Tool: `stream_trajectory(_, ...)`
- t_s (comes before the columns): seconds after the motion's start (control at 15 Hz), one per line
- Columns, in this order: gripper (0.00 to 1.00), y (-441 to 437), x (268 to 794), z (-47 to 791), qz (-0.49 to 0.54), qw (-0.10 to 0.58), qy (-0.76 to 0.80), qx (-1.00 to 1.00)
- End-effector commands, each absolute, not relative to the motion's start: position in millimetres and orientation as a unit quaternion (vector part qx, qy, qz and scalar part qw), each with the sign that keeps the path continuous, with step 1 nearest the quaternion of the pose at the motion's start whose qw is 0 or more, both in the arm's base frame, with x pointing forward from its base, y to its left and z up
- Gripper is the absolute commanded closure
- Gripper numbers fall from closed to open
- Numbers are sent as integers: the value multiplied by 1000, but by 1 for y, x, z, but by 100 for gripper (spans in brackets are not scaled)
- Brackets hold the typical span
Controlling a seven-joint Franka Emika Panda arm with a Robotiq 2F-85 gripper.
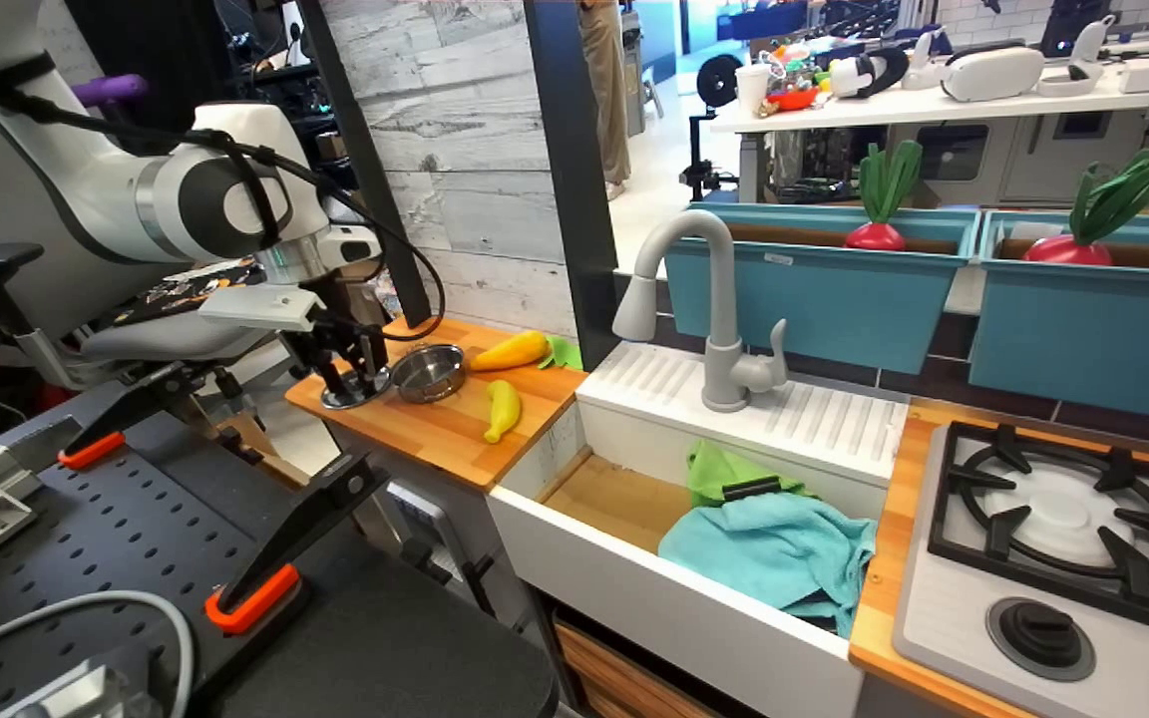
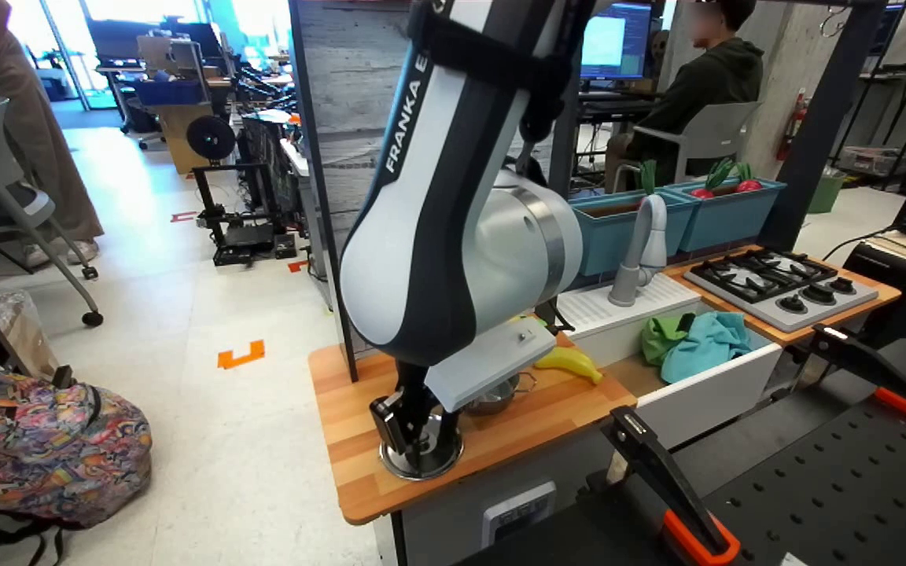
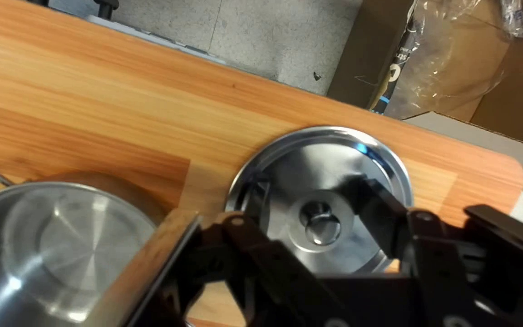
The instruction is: Put the lid on the pot
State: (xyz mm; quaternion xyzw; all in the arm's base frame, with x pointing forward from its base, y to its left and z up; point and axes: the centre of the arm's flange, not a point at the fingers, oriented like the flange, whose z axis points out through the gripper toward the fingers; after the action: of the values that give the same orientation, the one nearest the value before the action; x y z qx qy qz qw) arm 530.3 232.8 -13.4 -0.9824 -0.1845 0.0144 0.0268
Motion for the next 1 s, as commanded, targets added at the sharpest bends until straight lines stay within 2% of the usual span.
stream_trajectory(0.0, 89, 236, 538, -22, 21, 14, -194, -981)
stream_trajectory(0.07, 97, 236, 539, -21, 21, 13, -194, -981)
stream_trajectory(0.13, 100, 236, 540, -20, 21, 13, -194, -981)
stream_trajectory(0.93, 100, 253, 524, 6, 37, -1, -215, -976)
